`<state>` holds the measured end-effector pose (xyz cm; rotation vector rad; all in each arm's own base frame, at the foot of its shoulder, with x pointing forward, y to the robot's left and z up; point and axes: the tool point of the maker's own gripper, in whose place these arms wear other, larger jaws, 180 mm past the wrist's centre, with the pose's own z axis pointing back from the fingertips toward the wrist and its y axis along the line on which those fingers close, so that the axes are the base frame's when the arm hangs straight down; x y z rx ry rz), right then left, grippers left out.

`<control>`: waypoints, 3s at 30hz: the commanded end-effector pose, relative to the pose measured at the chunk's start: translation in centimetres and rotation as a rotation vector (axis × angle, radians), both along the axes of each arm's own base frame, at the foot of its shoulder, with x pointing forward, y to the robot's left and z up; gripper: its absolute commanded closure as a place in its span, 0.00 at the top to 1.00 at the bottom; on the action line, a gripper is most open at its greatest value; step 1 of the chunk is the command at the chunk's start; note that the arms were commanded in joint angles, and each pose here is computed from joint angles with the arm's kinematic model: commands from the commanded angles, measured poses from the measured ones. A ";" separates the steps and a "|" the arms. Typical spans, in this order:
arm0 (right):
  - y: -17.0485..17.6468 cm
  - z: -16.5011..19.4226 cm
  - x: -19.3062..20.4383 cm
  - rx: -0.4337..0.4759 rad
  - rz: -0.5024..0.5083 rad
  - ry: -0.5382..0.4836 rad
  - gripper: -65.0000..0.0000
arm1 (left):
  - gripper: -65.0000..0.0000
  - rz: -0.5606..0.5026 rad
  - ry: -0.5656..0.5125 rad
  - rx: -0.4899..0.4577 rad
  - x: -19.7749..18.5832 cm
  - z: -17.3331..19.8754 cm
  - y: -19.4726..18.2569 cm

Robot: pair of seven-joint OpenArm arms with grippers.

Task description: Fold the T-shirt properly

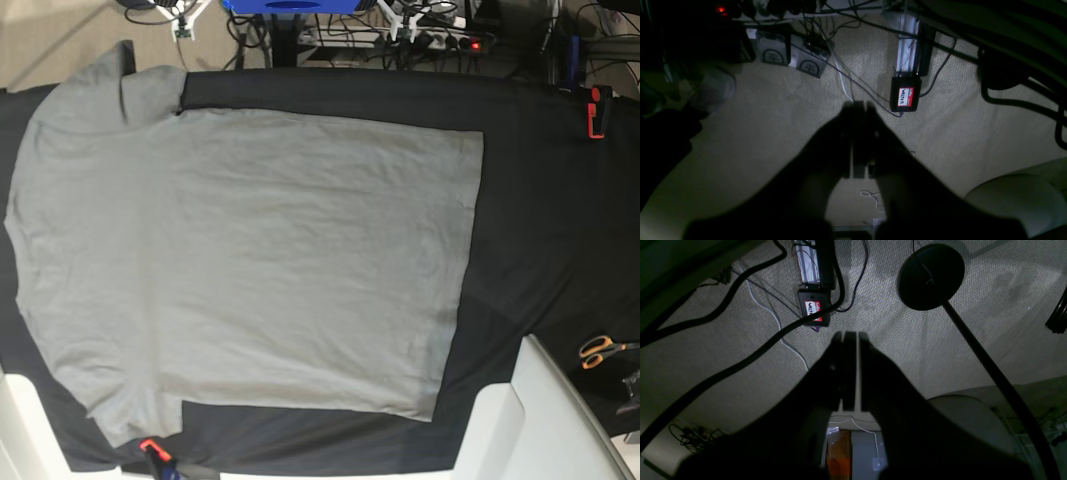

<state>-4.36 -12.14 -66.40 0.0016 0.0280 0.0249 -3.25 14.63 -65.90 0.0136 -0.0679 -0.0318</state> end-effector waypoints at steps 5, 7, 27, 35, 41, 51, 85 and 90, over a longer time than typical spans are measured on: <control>-0.4 0.0 -0.3 -0.008 -0.002 0.005 0.01 | 0.00 0.001 0.012 0.009 -0.9 0.1 0.3; -0.4 0.0 -0.3 -0.008 -0.002 0.005 0.01 | 0.00 0.001 0.012 0.009 -0.9 0.1 0.3; -1.3 2.8 -2.5 -0.034 -0.018 0.032 0.01 | 0.00 -0.047 -0.200 0.049 -1.6 3.1 3.7; -7.2 8.2 -2.4 -0.160 -0.164 -0.044 0.01 | 0.00 -0.089 -0.289 0.054 -1.7 6.2 4.4; -9.9 13.4 2.1 -0.220 -0.189 -0.218 0.02 | 0.00 -0.126 -0.463 0.048 2.4 10.8 4.8; -10.7 23.4 16.4 0.107 -0.373 -0.739 0.07 | 0.00 -0.037 -0.726 -0.142 13.8 24.6 4.2; -16.4 17.2 15.9 0.380 -0.575 -0.610 0.77 | 0.16 0.099 -0.853 -0.038 17.5 26.9 12.5; -15.2 16.9 15.3 0.393 -0.576 -0.591 0.77 | 0.16 0.111 -0.859 -0.039 17.9 26.7 12.5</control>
